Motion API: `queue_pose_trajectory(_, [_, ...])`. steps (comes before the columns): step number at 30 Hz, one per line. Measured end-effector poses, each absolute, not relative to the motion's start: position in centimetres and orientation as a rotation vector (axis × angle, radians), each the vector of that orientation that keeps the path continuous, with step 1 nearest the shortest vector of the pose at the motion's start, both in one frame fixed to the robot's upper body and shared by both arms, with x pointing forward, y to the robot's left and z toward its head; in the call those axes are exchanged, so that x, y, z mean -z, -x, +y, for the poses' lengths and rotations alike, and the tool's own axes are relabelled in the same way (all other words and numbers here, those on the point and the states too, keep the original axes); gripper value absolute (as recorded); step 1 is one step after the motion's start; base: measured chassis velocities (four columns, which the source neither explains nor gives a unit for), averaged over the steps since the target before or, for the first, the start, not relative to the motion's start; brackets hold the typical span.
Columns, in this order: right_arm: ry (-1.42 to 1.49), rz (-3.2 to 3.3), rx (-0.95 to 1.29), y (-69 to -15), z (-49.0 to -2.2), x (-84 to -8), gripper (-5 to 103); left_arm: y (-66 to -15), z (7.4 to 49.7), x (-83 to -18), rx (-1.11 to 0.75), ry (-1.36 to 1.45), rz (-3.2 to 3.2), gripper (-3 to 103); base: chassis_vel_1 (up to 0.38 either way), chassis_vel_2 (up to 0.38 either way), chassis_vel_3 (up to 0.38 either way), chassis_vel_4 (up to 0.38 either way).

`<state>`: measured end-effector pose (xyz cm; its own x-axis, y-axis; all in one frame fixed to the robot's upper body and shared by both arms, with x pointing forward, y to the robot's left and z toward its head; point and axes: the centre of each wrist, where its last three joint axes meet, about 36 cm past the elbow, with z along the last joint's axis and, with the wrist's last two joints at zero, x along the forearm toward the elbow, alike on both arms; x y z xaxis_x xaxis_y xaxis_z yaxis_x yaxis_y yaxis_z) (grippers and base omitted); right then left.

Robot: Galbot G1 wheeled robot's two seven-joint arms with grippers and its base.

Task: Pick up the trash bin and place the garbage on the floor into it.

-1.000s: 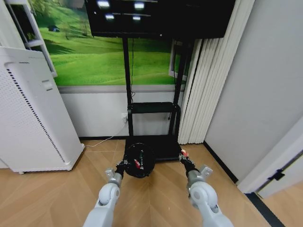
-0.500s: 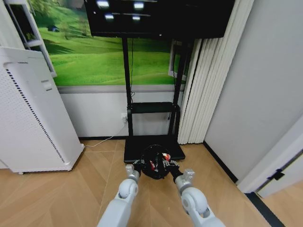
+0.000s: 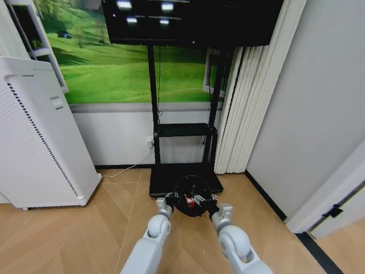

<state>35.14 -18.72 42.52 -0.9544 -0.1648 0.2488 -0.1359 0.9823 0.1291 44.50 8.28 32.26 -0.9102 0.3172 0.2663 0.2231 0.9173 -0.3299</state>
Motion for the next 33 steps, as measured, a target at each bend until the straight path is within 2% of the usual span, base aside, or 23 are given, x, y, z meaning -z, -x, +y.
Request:
queue_pose_trajectory(1, [-0.198,-2.878,0.161,-35.0,-18.8,-42.9,94,-44.5,8.5,-32.3,-0.419,0.394,-2.766,3,0.0,0.0,0.0,0.0])
queue_pose_trajectory(4, [-0.126,-2.902,0.15,-34.3,-19.3,-44.0,99,-44.4,9.5,-32.4,-0.41,0.375,-2.781,3,0.0,0.0,0.0,0.0])
queue_pose_trajectory(14, [0.067,-2.909,-0.006,-31.9,-20.3,-43.5,100,-44.5,14.5,-33.9,-0.404,0.277,-2.838,3,0.0,0.0,0.0,0.0])
queue_pose_trajectory(23, [0.074,-2.885,0.001,-30.9,-19.6,-43.0,100,-43.9,15.9,-34.4,-0.404,0.244,-2.85,3,0.02,0.004,-0.021,-0.011])
queue_pose_trajectory(33, [0.083,-2.876,0.0,-30.5,-19.6,-42.8,100,-43.4,16.9,-34.5,-0.409,0.211,-2.858,3,0.28,0.05,-0.26,-0.047])
